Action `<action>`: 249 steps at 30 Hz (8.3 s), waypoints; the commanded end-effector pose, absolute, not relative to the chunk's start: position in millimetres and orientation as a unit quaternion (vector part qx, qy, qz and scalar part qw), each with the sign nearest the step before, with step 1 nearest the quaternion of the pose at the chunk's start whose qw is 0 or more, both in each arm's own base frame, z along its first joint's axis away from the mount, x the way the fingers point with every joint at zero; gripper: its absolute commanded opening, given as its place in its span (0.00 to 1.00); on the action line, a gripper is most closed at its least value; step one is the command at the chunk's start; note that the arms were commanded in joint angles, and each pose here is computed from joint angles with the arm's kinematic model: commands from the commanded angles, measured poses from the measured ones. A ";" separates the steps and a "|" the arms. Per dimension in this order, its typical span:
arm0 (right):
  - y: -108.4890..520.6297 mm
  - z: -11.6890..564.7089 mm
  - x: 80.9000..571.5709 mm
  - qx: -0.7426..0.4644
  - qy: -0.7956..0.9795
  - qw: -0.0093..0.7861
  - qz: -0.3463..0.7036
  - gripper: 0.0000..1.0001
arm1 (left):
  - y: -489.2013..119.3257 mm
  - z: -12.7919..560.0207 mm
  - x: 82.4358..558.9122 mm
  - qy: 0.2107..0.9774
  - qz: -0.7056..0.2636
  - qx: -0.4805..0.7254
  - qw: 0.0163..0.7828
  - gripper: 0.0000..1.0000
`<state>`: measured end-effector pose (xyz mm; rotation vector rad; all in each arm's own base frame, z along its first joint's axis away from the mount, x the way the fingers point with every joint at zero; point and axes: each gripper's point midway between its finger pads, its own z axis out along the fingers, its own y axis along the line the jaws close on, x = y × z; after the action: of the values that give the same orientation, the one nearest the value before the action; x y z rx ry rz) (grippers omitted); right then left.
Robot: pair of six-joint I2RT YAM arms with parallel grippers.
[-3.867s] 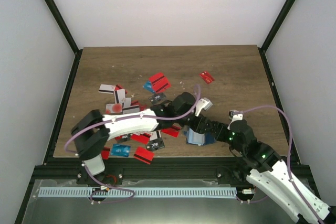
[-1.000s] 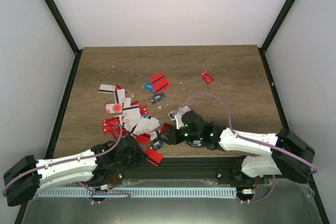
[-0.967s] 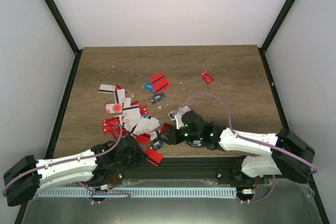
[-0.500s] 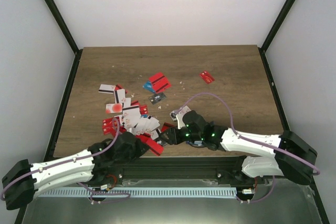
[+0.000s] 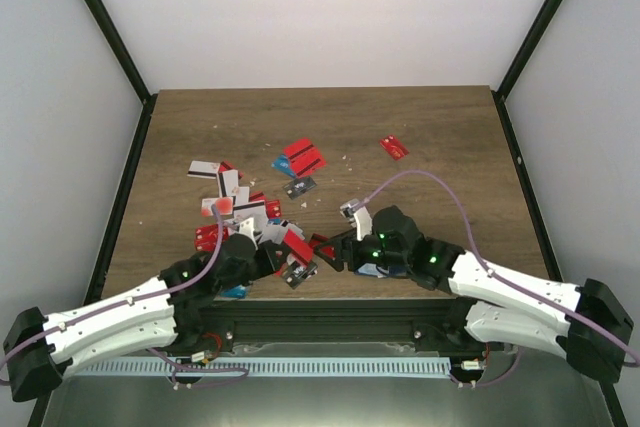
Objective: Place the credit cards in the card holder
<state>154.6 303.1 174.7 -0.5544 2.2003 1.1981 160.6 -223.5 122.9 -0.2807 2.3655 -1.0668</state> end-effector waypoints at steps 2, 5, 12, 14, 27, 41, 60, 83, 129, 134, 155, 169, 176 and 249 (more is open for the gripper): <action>285.5 171.9 148.6 -0.232 0.814 0.277 0.455 0.77 | -244.7 167.8 170.7 0.864 -0.396 0.015 0.312 0.04; 283.3 179.7 141.9 -0.243 0.801 0.271 0.475 0.86 | -264.6 187.8 165.8 0.851 -0.419 0.084 0.306 0.04; 277.8 206.1 131.9 -0.257 0.780 0.275 0.499 0.98 | -289.9 225.7 145.6 0.810 -0.465 0.201 0.295 0.04; 273.7 213.7 132.2 -0.254 0.780 0.282 0.498 1.00 | -295.4 238.0 137.6 0.794 -0.481 0.231 0.291 0.04; 264.2 261.3 107.3 -0.287 0.734 0.289 0.543 0.83 | -307.7 264.8 116.1 0.752 -0.515 0.307 0.274 0.04; 270.3 265.6 99.0 -0.293 0.720 0.262 0.572 0.11 | -313.6 260.5 114.8 0.750 -0.515 0.321 0.263 0.04; 195.8 181.7 194.2 -0.052 0.902 0.269 0.334 0.01 | -329.6 156.2 210.5 0.875 -0.315 0.235 0.281 1.00; 153.3 173.5 207.9 0.040 0.922 0.298 0.245 0.01 | -377.9 49.6 214.6 0.940 -0.243 0.184 0.153 0.49; 217.9 83.7 195.0 0.035 0.957 0.138 0.253 0.01 | -355.6 80.4 224.6 0.942 -0.241 0.115 0.203 0.04; 214.0 75.4 198.1 0.042 0.963 0.137 0.231 0.01 | -354.5 84.5 223.6 0.941 -0.242 0.116 0.206 0.04; 168.4 60.6 196.0 0.071 0.968 0.158 0.180 0.01 | -340.8 71.8 223.5 0.949 -0.207 0.114 0.208 0.04; 169.7 65.3 222.3 0.055 0.942 0.217 0.250 0.01 | -336.1 48.8 224.6 0.957 -0.179 0.116 0.197 0.04; 174.3 73.9 226.0 0.035 0.919 0.248 0.305 0.01 | -335.7 35.6 224.9 0.960 -0.168 0.120 0.191 0.04; 192.5 15.8 187.4 0.073 0.912 0.092 0.394 0.34 | -324.1 12.9 218.9 0.967 -0.155 0.097 0.177 0.04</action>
<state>194.9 208.2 29.6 0.2134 2.5882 1.3475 226.0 -334.0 23.4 0.2779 2.7060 -0.4785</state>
